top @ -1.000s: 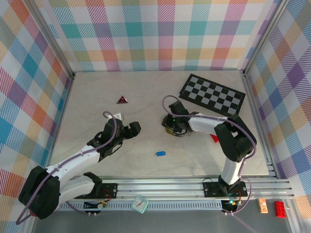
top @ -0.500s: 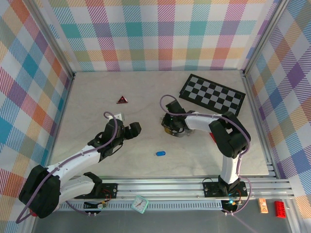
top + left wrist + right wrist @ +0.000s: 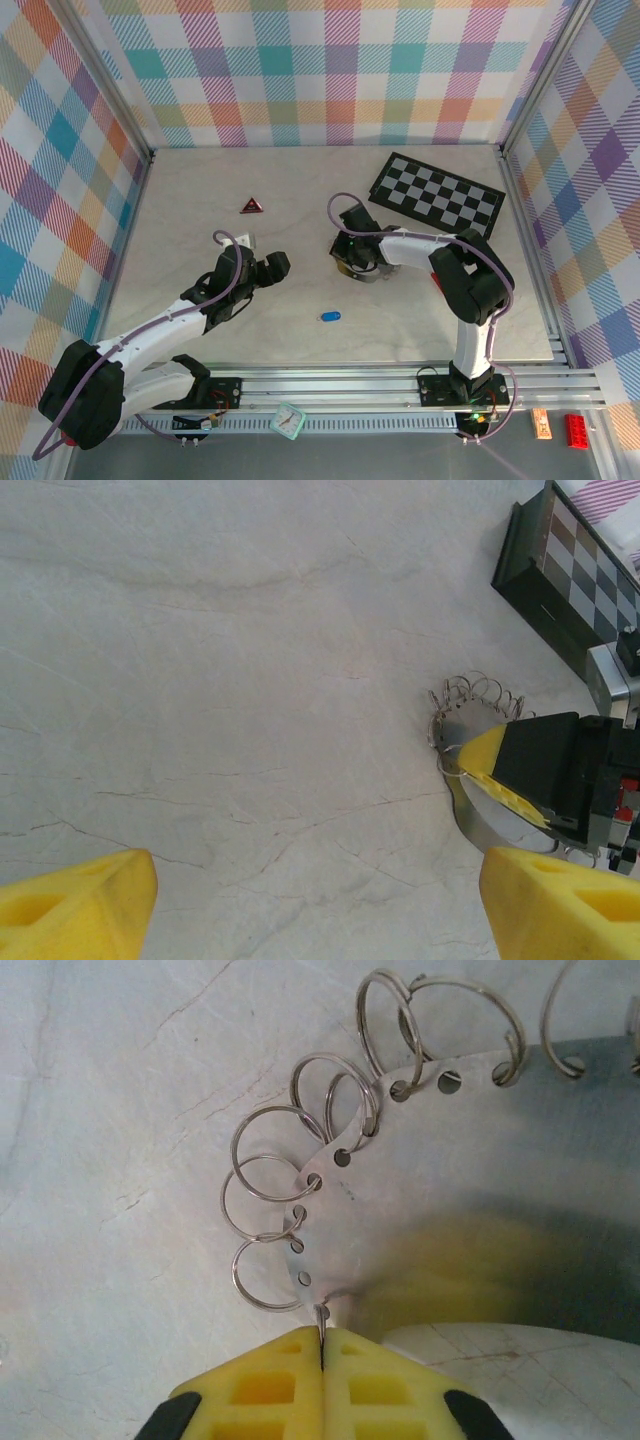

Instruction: Put the keys on the keyring

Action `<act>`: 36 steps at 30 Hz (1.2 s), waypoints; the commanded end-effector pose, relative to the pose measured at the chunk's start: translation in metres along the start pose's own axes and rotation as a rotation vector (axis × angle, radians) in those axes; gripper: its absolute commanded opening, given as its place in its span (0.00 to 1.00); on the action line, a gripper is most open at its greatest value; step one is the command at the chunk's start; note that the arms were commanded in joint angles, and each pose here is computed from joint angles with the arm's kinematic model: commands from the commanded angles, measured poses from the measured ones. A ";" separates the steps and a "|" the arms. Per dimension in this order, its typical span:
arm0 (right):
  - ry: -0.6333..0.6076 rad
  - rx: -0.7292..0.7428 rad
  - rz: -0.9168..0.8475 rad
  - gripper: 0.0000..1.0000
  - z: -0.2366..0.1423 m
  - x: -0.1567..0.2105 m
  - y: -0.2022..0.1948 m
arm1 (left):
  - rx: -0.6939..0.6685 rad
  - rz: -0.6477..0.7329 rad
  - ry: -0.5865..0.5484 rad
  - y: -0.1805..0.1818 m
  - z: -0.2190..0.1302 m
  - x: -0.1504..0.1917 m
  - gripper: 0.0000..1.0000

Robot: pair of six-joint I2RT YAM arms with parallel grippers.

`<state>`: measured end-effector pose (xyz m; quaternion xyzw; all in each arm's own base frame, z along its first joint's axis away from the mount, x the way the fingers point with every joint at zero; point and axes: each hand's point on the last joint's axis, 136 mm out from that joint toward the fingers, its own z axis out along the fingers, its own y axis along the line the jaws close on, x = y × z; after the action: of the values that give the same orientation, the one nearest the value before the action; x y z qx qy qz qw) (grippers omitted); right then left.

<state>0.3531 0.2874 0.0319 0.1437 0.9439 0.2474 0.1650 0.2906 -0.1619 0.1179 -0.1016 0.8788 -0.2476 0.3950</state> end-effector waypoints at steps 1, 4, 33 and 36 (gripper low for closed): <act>0.014 0.032 -0.035 0.00 -0.003 0.004 -0.002 | 0.001 0.001 -0.005 -0.001 -0.001 0.001 0.83; 0.028 0.037 -0.084 0.00 -0.012 0.010 -0.004 | -0.002 0.003 -0.010 -0.001 -0.002 0.000 0.83; 0.328 0.207 -0.609 0.00 -0.061 0.107 -0.039 | -0.040 0.061 -0.026 -0.003 -0.003 -0.006 0.83; 0.333 0.220 -0.611 0.00 -0.057 0.107 -0.040 | -0.039 0.062 -0.027 -0.004 -0.003 -0.007 0.82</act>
<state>0.2246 0.2668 0.0331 -0.1593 0.9785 0.1155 0.0618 0.2897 -0.1569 0.1159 -0.0942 0.8834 -0.2182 0.4038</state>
